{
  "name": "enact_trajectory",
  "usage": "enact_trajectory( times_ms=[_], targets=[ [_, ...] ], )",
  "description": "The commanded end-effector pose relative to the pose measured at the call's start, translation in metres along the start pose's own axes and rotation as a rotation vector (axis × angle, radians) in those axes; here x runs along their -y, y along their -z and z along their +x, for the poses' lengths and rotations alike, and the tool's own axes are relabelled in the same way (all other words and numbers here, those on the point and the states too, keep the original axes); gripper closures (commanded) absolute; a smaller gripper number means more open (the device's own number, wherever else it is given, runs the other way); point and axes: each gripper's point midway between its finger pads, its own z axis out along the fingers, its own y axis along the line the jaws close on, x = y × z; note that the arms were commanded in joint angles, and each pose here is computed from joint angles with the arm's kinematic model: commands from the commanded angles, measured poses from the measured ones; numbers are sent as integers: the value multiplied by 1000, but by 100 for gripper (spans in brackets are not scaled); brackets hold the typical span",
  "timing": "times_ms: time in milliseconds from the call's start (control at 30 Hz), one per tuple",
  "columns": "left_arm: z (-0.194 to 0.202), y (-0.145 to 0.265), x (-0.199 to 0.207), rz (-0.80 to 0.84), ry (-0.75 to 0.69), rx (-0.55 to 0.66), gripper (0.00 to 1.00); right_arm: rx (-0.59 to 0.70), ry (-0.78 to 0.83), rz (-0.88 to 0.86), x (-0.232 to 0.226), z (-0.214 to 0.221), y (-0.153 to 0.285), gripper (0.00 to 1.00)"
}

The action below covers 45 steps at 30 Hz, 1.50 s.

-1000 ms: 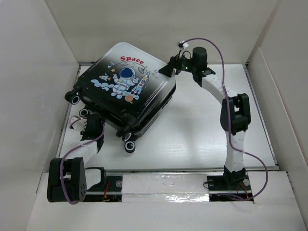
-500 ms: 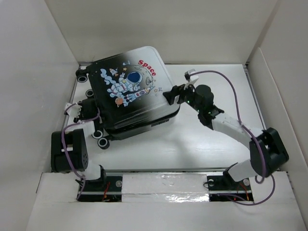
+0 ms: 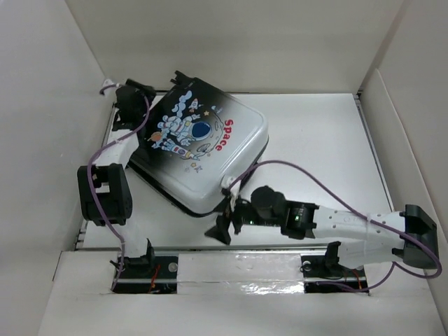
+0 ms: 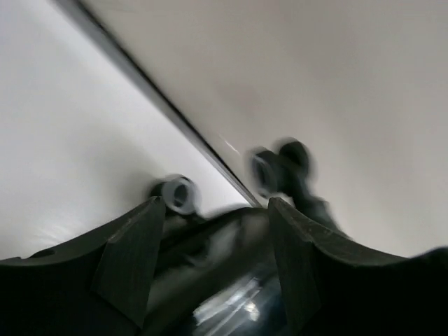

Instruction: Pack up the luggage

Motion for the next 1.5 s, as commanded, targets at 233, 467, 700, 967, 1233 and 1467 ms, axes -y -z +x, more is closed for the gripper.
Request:
enact_trajectory(
  times_ms=[233,467,700,967,1233,1467],
  targets=[
    [9,58,156,360,-246,-195,42,128,33,33,8,-77,31,11],
    [-59,171,126,354,-75,82,55,327,28,233,101,-124,86,77],
    [-41,230,-52,-28,112,264,81,413,-129,493,251,-137,130,99],
    [37,229,-164,-323,138,102,92,261,-319,666,399,-108,112,99],
    [76,231,-222,-463,114,20,100,99,-395,548,422,-36,37,98],
    [99,217,-218,-376,109,-51,100,45,-367,389,402,-21,-6,97]
  ],
)
